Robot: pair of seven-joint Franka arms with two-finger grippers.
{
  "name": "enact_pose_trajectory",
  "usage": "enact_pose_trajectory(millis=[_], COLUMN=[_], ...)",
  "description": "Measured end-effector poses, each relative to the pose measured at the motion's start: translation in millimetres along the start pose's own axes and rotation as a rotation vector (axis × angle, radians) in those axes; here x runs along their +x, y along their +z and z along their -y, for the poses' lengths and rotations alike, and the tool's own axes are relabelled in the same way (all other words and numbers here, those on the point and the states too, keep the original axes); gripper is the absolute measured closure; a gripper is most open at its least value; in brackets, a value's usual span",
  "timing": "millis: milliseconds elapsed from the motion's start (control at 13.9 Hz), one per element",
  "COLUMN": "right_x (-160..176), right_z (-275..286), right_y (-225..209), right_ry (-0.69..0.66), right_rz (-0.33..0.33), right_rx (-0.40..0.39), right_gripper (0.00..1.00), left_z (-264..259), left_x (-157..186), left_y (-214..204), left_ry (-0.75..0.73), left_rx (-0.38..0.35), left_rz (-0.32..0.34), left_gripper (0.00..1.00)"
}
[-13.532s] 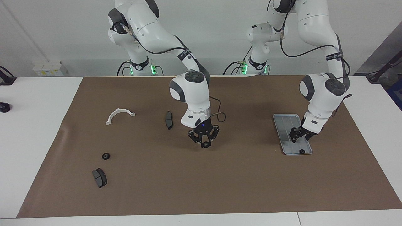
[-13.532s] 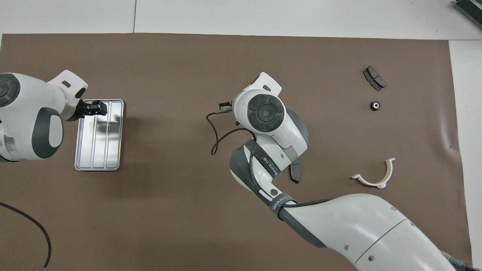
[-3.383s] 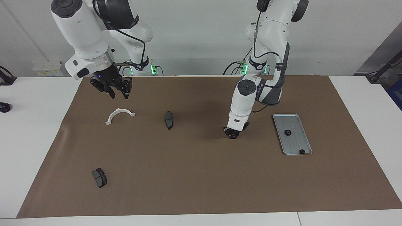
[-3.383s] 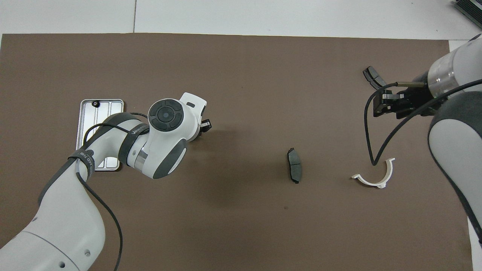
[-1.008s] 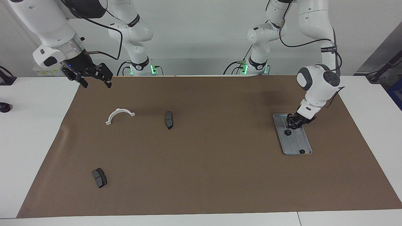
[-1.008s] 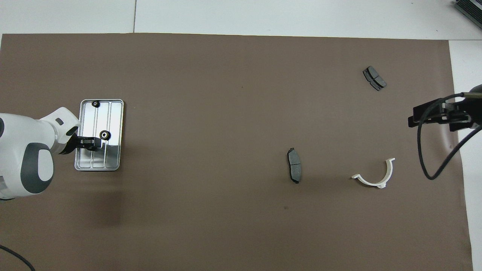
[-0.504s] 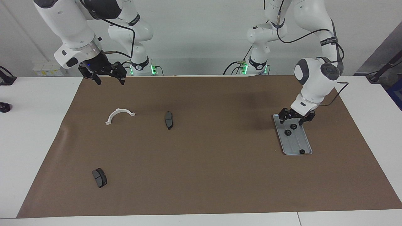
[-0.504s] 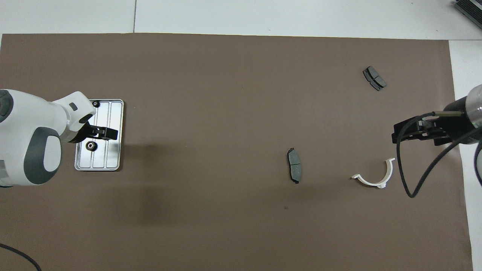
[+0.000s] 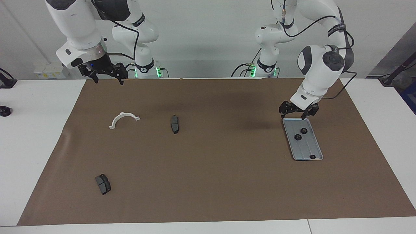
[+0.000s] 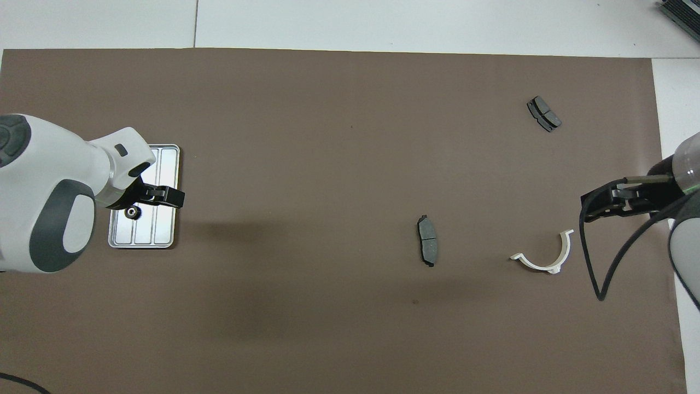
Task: Pick bearing gear from pile to tray
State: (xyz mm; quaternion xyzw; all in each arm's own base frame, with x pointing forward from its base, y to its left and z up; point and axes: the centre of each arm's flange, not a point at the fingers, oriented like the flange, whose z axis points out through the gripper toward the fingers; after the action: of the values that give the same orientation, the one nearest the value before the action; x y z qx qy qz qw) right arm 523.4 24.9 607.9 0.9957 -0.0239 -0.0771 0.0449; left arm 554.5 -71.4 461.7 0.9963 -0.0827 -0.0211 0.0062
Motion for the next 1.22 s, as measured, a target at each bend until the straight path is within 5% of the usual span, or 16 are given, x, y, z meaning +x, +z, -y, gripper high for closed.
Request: enact_pose_trajectory(millis=[648, 1224], right_x=[9, 9], right_z=[3, 7], right_y=[-13, -13], right_ry=[-0.021, -0.023], right_rz=[-0.110, -0.107], right_rx=[0.047, 0.085], right_gripper=[0.00, 0.00], left_z=[50, 36], left_x=[-4, -4], left_y=[-135, -125], left_ry=[-0.090, -0.065], left_rx=[-0.002, -0.002], left_rz=[-0.046, -0.004], left_gripper=[0.00, 0.00])
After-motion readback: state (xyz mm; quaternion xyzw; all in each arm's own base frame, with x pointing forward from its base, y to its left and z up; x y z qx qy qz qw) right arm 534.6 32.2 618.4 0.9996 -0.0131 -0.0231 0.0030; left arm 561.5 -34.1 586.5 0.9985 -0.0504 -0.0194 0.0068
